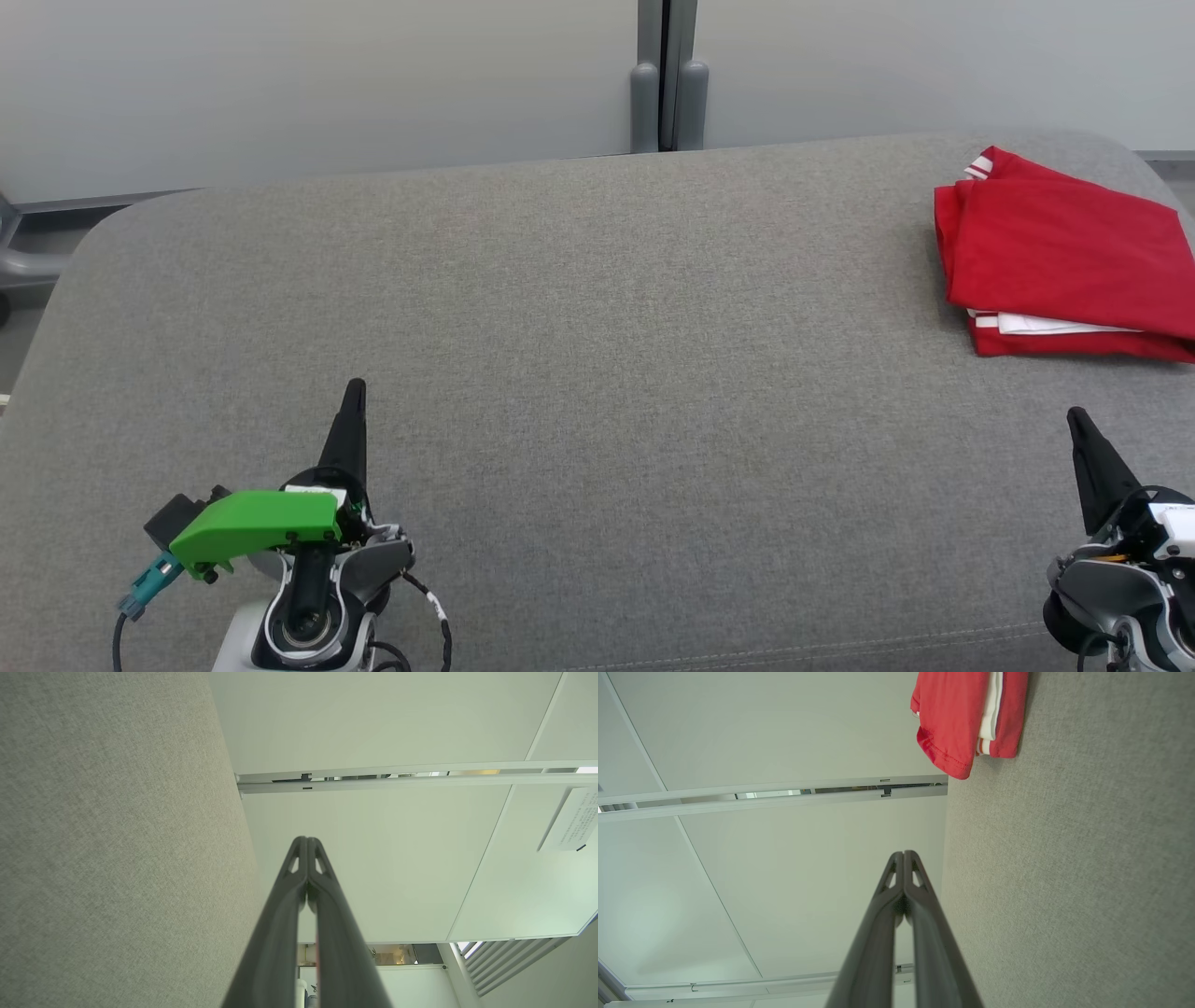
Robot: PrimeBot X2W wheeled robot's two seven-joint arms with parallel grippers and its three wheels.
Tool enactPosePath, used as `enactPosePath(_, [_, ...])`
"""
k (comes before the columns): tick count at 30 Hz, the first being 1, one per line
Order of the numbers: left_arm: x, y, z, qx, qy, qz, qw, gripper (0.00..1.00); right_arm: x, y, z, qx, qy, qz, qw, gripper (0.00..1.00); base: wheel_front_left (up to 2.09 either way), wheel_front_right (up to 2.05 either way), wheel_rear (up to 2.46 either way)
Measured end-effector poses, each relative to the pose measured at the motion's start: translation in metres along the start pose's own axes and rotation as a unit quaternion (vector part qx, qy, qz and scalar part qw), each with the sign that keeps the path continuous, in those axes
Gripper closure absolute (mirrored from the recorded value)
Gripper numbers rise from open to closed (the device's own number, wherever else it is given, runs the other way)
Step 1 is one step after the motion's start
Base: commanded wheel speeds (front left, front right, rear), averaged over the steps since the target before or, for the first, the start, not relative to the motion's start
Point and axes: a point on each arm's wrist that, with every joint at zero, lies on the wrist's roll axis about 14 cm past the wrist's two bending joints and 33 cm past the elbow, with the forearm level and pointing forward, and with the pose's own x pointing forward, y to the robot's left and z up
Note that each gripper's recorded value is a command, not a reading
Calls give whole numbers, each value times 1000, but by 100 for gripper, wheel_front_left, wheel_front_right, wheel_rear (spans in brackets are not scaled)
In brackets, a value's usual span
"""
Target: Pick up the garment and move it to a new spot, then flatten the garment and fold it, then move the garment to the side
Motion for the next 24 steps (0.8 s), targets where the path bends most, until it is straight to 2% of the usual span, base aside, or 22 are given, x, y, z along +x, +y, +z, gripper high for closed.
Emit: enactPosePath(24, [0,0,0,0,0,0,1000,100,0,0,0,0,0,0,1000,100,0,0,0])
